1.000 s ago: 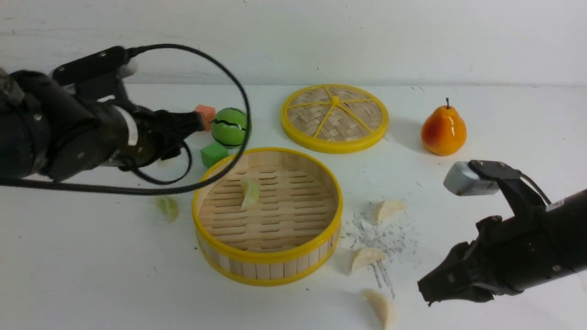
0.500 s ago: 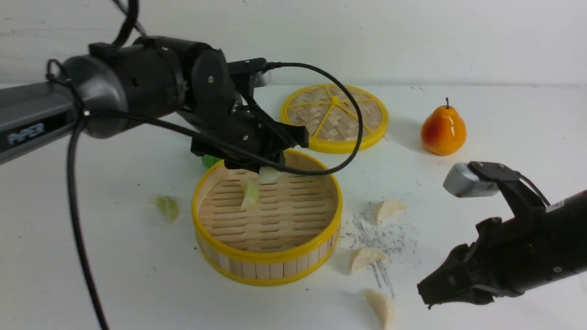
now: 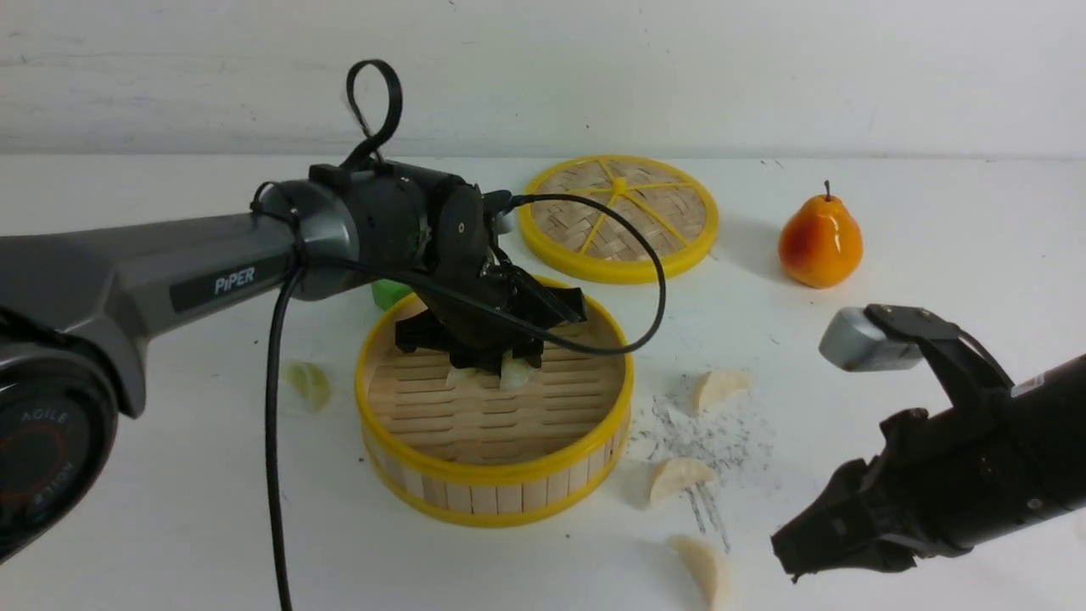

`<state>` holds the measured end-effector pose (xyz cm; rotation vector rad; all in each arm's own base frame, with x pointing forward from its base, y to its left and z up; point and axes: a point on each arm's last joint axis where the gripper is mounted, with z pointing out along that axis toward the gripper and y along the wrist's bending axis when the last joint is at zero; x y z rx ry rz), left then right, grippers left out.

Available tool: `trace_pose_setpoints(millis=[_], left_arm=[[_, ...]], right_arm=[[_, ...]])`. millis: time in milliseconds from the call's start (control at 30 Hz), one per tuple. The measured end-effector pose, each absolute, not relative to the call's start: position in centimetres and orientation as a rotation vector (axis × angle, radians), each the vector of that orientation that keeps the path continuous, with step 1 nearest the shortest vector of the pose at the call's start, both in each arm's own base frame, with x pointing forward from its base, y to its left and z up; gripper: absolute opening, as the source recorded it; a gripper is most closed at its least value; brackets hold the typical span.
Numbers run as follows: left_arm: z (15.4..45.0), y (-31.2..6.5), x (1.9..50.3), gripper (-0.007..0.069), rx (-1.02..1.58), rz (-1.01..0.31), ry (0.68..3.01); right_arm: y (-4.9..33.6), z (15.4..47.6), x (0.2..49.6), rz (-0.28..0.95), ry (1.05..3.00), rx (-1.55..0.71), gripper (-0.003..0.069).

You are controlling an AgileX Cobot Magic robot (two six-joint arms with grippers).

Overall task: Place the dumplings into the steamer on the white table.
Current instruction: 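Place the dumpling into the bamboo steamer basket with the left gripper, then reach for and grasp a dumpling on the table with the left gripper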

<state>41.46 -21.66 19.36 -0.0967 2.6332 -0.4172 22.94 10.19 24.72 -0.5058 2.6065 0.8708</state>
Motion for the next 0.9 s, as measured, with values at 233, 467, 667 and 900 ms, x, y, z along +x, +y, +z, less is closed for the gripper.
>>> trace_pose_setpoints(millis=[233, 467, 667, 900], left_arm=[[19.6, -21.6, 41.5, 0.0308, -0.129, -0.42, 2.622], [27.0, -20.2, 40.1, 0.0322, -0.053, -0.403, 2.455], [33.8, -17.1, 37.7, 0.026, -0.044, -0.208, 2.302], [28.8, -12.1, 38.4, 0.021, -0.327, -0.074, 2.359]], right_arm=[[10.2, 24.7, 23.0, 0.865, 2.602, -0.5, 0.0183], [10.2, 24.7, 23.0, 0.865, 2.602, -0.5, 0.0188], [10.2, 24.7, 23.0, 0.869, 2.604, -0.503, 0.0188], [10.2, 24.7, 23.0, 0.869, 2.604, -0.505, 0.0191]])
